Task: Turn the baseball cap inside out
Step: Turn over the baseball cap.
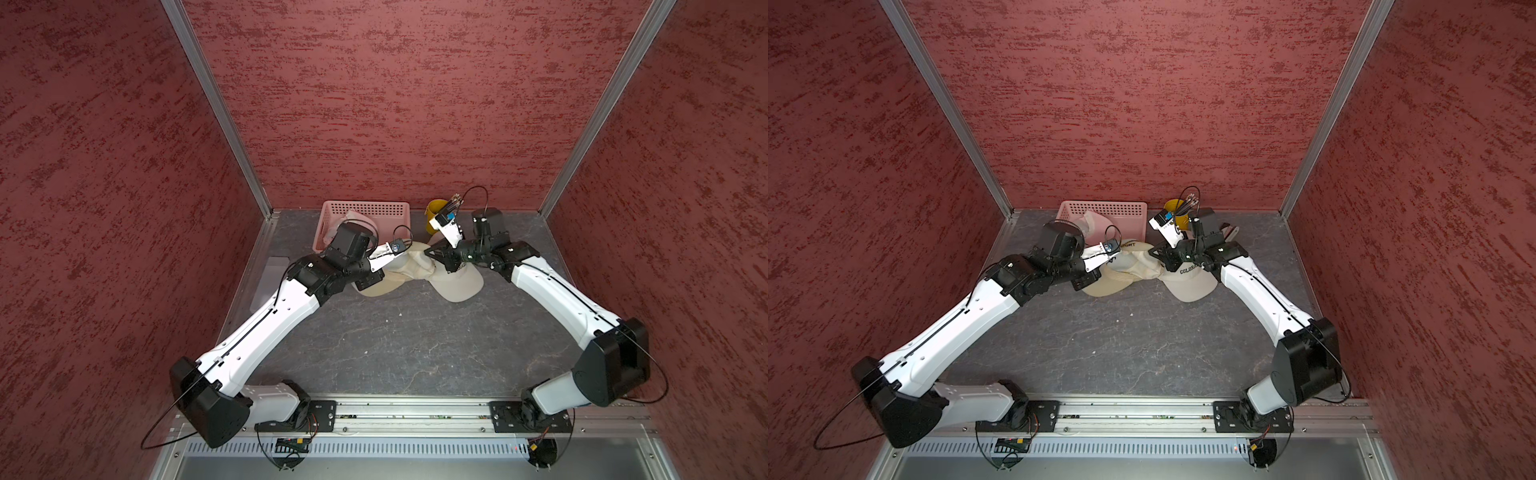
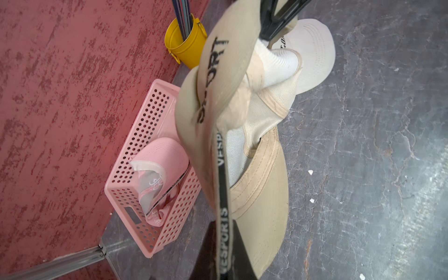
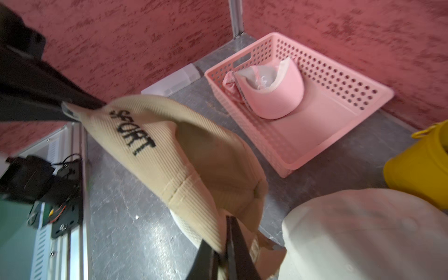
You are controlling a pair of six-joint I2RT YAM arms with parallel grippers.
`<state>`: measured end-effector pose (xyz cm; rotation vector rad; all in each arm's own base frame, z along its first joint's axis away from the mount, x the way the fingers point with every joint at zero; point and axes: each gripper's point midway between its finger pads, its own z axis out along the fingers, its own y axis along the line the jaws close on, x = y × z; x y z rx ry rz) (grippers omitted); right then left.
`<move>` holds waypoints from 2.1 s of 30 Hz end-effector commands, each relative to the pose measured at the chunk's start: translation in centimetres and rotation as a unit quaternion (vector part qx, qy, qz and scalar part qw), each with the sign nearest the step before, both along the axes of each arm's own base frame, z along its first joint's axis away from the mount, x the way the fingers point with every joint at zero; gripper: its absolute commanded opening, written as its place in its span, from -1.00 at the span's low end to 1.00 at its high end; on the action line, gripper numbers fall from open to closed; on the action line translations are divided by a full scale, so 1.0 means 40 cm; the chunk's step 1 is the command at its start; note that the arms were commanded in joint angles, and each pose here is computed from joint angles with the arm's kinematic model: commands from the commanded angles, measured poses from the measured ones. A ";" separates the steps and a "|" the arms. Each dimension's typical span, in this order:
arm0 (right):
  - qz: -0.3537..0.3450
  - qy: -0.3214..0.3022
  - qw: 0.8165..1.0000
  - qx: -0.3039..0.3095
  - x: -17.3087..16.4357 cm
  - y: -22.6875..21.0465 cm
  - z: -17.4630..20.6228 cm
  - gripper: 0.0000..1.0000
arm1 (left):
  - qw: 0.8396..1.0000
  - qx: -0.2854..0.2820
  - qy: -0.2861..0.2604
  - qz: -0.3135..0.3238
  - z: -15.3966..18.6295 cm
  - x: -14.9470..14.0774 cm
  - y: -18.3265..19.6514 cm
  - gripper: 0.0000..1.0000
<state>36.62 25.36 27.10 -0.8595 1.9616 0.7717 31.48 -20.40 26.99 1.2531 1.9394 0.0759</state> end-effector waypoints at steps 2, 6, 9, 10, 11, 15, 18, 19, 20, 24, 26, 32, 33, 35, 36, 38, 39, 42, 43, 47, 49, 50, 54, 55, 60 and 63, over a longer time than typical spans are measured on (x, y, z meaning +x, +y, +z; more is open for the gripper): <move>-0.242 -0.036 0.969 0.033 0.109 -0.142 0.120 -0.91 | 0.986 -0.051 0.013 0.159 0.023 0.054 0.061 -1.00; -0.326 -0.004 0.945 0.012 0.121 -0.202 0.112 -0.80 | 0.967 -0.094 0.024 0.235 0.034 0.070 0.092 -1.00; -0.356 0.033 0.934 -0.010 0.118 -0.221 0.077 -0.73 | 0.956 -0.131 0.026 0.263 0.057 0.065 0.100 -1.00; -0.365 0.046 0.930 -0.009 0.113 -0.224 0.072 -0.68 | 0.950 -0.147 0.026 0.274 0.070 0.063 0.103 -1.00; -0.370 0.058 0.927 -0.004 0.106 -0.219 0.065 -0.64 | 0.945 -0.160 0.031 0.283 0.077 0.060 0.104 -1.00; -0.358 0.064 0.931 0.001 0.124 -0.158 0.030 -0.41 | 0.942 -0.210 0.082 0.248 0.096 0.017 0.048 -1.00; -0.347 0.049 0.936 0.012 0.152 -0.133 0.049 -0.29 | 0.935 -0.252 0.131 0.211 0.104 -0.033 0.003 -1.00; -0.333 0.038 0.942 0.023 0.157 -0.119 0.069 -0.25 | 0.932 -0.265 0.141 0.201 0.106 -0.050 -0.005 -1.00; -0.318 0.031 0.947 0.033 0.156 -0.105 0.093 -0.20 | 0.929 -0.273 0.145 0.202 0.106 -0.060 -0.002 -1.00; -0.265 0.020 0.963 0.037 0.138 -0.084 0.168 0.11 | 0.924 -0.294 0.136 0.203 0.117 -0.081 0.025 -1.00; -0.259 0.031 0.964 0.047 0.134 -0.109 0.184 0.16 | 0.926 -0.298 0.122 0.195 0.124 -0.083 0.035 -1.00; -0.169 0.102 0.971 0.133 0.103 -0.140 0.159 0.26 | 0.929 -0.314 0.100 0.167 0.149 -0.083 0.049 -1.00; -0.147 0.112 0.972 0.146 0.094 -0.134 0.153 0.26 | 0.929 -0.319 0.096 0.161 0.156 -0.083 0.051 -1.00; -0.095 0.129 0.972 0.171 0.066 -0.111 0.148 0.26 | 0.929 -0.333 0.085 0.134 0.176 -0.090 0.045 -1.00; -0.075 0.136 0.971 0.180 0.056 -0.098 0.144 0.26 | 0.929 -0.339 0.079 0.122 0.185 -0.093 0.042 -1.00; -0.040 0.148 0.968 0.197 0.041 -0.079 0.137 0.27 | 0.930 -0.351 0.069 0.087 0.207 -0.108 0.028 -1.00; -0.026 0.152 0.967 0.201 0.037 -0.072 0.131 0.28 | 0.931 -0.355 0.063 0.062 0.217 -0.119 0.017 -1.00; 0.008 0.162 0.964 0.211 0.029 -0.059 0.113 0.30 | 0.931 -0.361 0.049 0.008 0.236 -0.149 -0.002 -1.00; 0.013 0.159 0.964 0.214 0.028 -0.061 0.111 0.30 | 0.933 -0.358 0.046 -0.003 0.238 -0.156 -0.004 -1.00; 0.045 0.151 0.959 0.237 0.006 -0.076 0.120 0.31 | 0.936 -0.348 0.046 -0.014 0.238 -0.163 0.003 -1.00; 0.074 0.144 0.953 0.257 -0.018 -0.084 0.134 0.32 | 0.935 -0.352 0.048 -0.023 0.244 -0.166 0.002 -1.00; 0.088 0.141 0.950 0.263 -0.030 -0.087 0.137 0.33 | 0.933 -0.355 0.049 -0.025 0.247 -0.166 0.001 -1.00; 0.102 0.133 0.943 0.287 -0.053 -0.117 0.148 0.37 | 0.932 -0.357 0.055 -0.023 0.247 -0.151 0.006 -1.00; 0.094 0.133 0.943 0.290 -0.048 -0.128 0.145 0.37 | 0.933 -0.355 0.060 -0.018 0.242 -0.144 0.008 -1.00; 0.074 0.134 0.943 0.295 -0.053 -0.168 0.145 0.38 | 0.930 -0.361 0.067 -0.015 0.241 -0.124 0.018 -1.00; 0.079 0.129 0.943 0.296 -0.065 -0.174 0.145 0.38 | 0.924 -0.374 0.076 -0.025 0.246 -0.117 0.023 -1.00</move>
